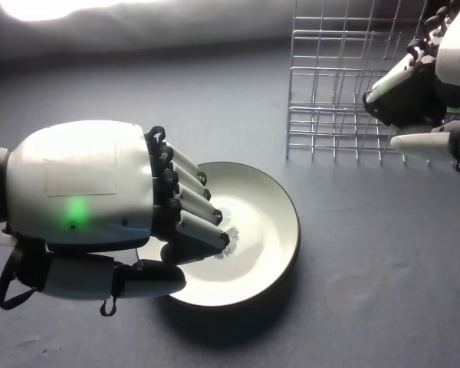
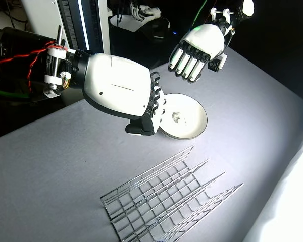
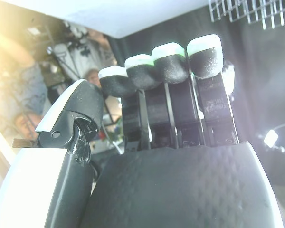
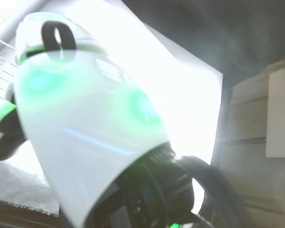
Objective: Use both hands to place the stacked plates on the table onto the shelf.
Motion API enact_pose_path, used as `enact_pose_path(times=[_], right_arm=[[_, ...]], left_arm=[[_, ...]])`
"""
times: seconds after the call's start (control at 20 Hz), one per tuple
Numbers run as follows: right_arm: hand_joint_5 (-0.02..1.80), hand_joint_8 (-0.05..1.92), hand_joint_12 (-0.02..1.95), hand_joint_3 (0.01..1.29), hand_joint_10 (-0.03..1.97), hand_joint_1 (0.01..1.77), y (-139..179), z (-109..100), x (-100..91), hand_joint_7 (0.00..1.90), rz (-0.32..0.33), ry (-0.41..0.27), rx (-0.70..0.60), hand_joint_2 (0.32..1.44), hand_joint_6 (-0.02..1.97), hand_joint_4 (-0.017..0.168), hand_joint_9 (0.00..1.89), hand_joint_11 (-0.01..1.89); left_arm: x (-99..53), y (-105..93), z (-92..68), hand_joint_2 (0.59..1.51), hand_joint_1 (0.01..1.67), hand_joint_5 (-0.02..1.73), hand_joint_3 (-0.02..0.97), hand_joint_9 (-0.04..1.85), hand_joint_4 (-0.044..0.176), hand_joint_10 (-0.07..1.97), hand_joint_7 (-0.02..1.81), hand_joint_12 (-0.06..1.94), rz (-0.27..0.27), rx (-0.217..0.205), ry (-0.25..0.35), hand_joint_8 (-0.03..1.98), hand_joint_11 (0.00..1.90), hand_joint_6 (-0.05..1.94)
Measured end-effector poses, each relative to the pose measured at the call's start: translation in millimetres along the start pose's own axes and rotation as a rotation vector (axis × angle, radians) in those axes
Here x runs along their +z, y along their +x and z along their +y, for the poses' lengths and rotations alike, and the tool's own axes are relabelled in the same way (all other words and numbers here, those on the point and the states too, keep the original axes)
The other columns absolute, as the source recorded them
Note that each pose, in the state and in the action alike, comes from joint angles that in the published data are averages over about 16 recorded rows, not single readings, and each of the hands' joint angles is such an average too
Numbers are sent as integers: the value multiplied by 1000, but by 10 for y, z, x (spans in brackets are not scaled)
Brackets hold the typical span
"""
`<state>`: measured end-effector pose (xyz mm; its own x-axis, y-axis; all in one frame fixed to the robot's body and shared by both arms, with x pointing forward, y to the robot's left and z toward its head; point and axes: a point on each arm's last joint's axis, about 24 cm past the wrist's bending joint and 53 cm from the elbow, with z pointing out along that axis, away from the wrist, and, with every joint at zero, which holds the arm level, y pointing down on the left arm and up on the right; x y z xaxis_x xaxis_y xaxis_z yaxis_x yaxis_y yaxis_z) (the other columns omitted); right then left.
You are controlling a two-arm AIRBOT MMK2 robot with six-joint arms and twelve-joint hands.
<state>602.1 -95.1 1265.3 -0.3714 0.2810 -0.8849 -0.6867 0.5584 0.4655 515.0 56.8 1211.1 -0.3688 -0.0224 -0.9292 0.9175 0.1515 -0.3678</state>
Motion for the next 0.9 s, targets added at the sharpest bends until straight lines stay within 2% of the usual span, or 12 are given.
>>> enact_pose_path(times=[0.2,0.4,0.55,0.65,0.9], right_arm=[[220,668,656,43,679,124,14,3,-2,234,5,-3,-11,1186,690,-2,259,301],[168,498,487,36,505,97,23,6,-3,179,10,-9,-27,1176,519,0,196,228],[60,201,185,30,206,32,38,17,-5,57,16,-20,-48,1142,225,1,62,81],[28,50,39,16,54,20,51,27,-8,21,21,-29,-65,1145,74,3,17,26],[23,13,2,14,8,19,90,50,-17,21,35,-53,-108,1148,29,6,16,19]], left_arm=[[-14,-1,19,1197,86,156,78,196,0,567,188,587,3,-1,-3,584,210,628],[-43,7,51,1178,70,119,71,150,0,422,145,431,17,2,-6,429,159,463],[-79,15,84,1129,29,27,56,36,-1,127,35,127,36,-1,-5,126,39,157],[-110,34,117,1126,23,13,40,16,0,10,15,3,55,-1,-6,4,14,19],[-219,167,264,1124,21,18,39,20,-1,6,22,-17,136,9,-25,-16,14,-11]])
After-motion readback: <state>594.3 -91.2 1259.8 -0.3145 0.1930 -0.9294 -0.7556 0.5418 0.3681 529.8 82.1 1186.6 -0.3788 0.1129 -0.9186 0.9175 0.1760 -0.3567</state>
